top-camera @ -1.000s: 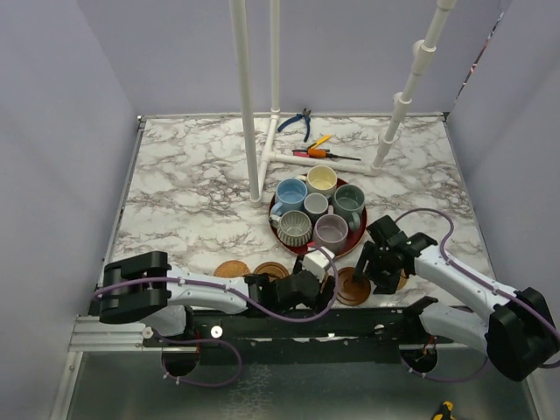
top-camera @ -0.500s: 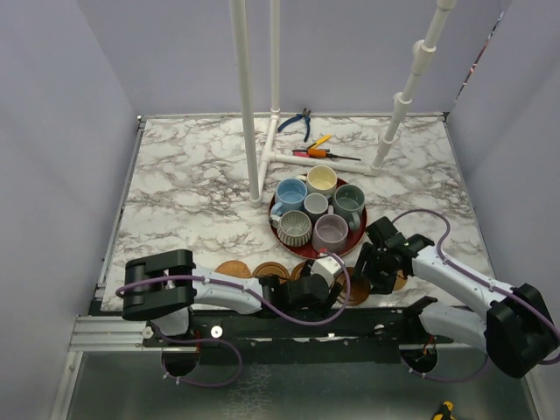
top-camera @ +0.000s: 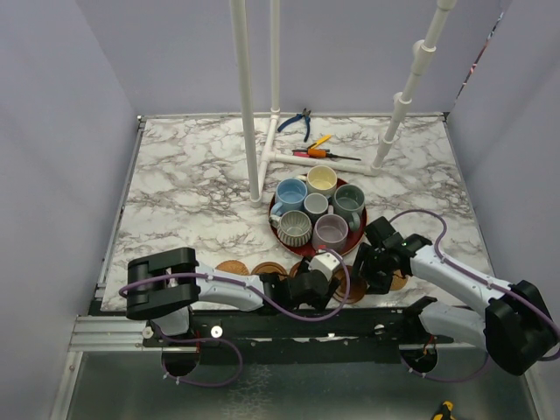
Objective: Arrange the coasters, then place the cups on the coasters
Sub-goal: Move the coaster to the corner of the board.
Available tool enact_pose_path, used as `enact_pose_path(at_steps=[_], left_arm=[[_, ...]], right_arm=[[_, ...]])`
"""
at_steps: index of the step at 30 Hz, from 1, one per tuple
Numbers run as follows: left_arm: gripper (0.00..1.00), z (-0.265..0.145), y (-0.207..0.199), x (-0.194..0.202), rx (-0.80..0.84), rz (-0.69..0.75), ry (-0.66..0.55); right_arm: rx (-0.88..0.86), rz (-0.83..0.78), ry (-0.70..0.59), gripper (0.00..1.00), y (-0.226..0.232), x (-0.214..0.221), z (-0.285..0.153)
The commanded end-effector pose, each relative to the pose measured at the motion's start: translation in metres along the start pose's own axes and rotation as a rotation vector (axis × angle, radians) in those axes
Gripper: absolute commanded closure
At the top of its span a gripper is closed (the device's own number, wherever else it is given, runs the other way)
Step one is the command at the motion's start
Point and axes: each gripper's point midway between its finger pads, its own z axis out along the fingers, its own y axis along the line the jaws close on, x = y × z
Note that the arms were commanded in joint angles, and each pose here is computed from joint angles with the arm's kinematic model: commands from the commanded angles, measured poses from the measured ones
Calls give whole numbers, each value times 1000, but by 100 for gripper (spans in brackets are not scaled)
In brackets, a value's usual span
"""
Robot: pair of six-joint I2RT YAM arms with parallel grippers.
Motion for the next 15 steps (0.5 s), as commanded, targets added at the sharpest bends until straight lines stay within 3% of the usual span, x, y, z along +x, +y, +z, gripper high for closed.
enact_pose_path(at_steps=[1,15], left_arm=[[33,4,2,1,-9,19,18],[33,2,-1,21,34,-35,82]], right_arm=[[-6,8,2,34,2,2,9],[-9,39,-50,37,7,-8,6]])
